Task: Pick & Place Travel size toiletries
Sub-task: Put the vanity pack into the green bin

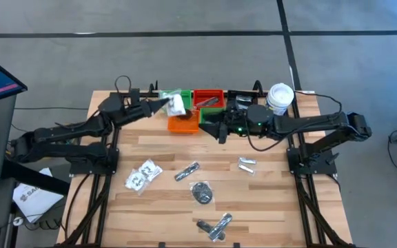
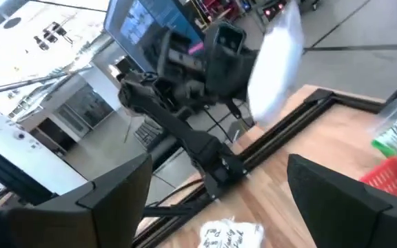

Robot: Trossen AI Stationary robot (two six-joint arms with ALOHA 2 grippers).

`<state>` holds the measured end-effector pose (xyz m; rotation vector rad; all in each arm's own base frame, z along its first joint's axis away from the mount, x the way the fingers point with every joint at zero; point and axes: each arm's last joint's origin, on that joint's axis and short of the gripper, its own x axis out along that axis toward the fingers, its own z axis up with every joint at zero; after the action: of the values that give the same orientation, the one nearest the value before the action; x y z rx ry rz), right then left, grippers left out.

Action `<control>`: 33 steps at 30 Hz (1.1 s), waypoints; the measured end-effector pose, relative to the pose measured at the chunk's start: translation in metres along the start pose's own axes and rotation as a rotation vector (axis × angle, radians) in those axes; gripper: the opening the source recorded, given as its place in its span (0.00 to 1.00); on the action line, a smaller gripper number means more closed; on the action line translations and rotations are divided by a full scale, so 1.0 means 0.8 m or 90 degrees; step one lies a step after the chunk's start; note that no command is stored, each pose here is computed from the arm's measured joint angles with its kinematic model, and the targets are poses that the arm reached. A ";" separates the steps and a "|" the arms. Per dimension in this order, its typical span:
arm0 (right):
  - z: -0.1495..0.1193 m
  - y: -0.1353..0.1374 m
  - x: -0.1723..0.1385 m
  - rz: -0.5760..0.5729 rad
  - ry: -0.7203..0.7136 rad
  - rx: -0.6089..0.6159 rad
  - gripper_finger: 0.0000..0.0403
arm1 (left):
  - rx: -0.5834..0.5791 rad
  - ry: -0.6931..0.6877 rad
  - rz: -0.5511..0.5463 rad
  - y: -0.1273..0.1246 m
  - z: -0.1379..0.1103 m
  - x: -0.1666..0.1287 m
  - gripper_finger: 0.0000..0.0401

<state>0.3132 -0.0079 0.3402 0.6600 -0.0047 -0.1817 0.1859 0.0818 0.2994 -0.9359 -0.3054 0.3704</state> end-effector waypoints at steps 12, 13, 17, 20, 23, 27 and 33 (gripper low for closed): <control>-0.012 -0.024 0.051 -0.045 0.008 0.118 0.81 | 0.000 0.002 0.010 -0.018 -0.001 0.002 0.01; -0.011 -0.023 0.054 -0.042 0.006 0.118 0.81 | 0.000 0.004 0.015 -0.018 -0.003 0.002 0.01; -0.006 -0.024 0.067 -0.046 0.001 0.115 0.81 | 0.000 0.010 0.023 -0.020 -0.008 0.001 0.01; 0.004 -0.022 0.075 -0.044 -0.013 0.110 0.81 | 0.000 0.018 0.023 -0.021 -0.011 0.001 0.01; 0.008 -0.024 0.084 -0.037 -0.006 0.111 0.81 | 0.000 0.024 0.021 -0.022 -0.013 0.000 0.01; 0.008 -0.023 0.096 -0.019 0.021 0.117 0.79 | 0.000 0.021 0.023 -0.022 -0.013 0.000 0.01; 0.007 -0.022 0.104 -0.024 0.047 0.112 0.68 | 0.001 0.021 0.026 -0.022 -0.014 0.000 0.01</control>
<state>0.3922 -0.0391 0.3292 0.8418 0.0638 -0.1950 0.1936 0.0647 0.3076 -0.9463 -0.2553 0.3925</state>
